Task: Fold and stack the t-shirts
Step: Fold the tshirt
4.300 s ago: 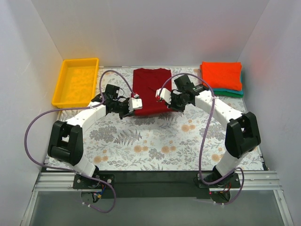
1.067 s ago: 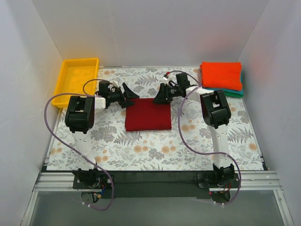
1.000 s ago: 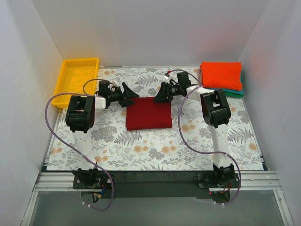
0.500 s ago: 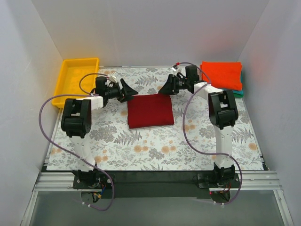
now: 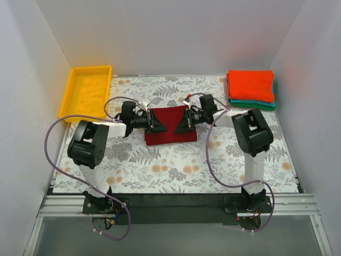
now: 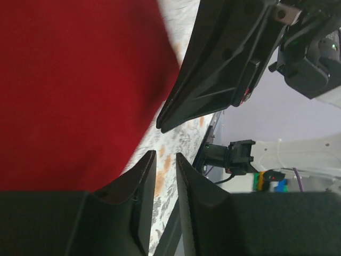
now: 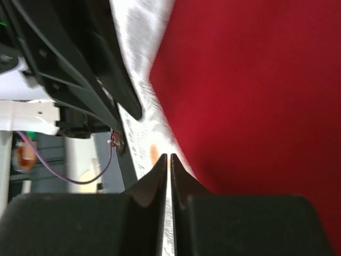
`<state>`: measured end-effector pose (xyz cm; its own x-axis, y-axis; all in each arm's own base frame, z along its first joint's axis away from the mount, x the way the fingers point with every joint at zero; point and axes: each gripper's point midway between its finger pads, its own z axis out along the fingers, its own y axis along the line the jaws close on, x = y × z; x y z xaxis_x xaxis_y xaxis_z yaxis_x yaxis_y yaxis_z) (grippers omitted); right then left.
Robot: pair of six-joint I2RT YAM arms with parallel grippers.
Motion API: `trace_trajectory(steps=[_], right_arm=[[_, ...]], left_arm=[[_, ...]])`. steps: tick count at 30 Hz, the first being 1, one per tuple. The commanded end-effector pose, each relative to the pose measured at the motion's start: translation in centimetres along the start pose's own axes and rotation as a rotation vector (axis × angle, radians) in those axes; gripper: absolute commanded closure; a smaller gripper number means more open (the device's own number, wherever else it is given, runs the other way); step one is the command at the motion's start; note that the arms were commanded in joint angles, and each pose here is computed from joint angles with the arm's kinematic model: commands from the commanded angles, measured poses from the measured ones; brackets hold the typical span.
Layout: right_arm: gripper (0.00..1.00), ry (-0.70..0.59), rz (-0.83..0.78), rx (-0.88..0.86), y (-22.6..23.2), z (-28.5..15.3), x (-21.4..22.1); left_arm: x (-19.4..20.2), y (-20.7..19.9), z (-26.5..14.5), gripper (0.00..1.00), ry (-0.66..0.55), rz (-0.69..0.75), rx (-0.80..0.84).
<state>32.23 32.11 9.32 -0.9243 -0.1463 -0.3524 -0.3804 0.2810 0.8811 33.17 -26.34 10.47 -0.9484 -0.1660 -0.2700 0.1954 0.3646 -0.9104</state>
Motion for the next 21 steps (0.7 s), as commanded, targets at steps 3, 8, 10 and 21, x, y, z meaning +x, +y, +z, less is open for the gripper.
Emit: trace_trajectory(steps=[3, 8, 10, 21], right_arm=[[0.97, 0.057, 0.173, 0.026, -5.4, 0.0, 3.4], [0.99, 0.059, 0.257, 0.086, -8.9, -0.8, 5.9], [0.99, 0.048, 0.239, 0.09, -8.6, -1.3, 5.7], [0.96, 0.018, -0.053, -0.034, 3.4, -2.5, 3.7]], left_arm=[[2.9, 6.6, 0.9, 0.85, 0.078, -0.197, -0.119], [4.5, 11.6, 0.2, 0.87, 0.087, -0.3, -0.218], [3.8, 12.4, -0.8, 0.87, 0.059, -0.312, -0.22], [6.2, -2.3, -3.2, 0.81, 0.122, 0.074, 0.059]])
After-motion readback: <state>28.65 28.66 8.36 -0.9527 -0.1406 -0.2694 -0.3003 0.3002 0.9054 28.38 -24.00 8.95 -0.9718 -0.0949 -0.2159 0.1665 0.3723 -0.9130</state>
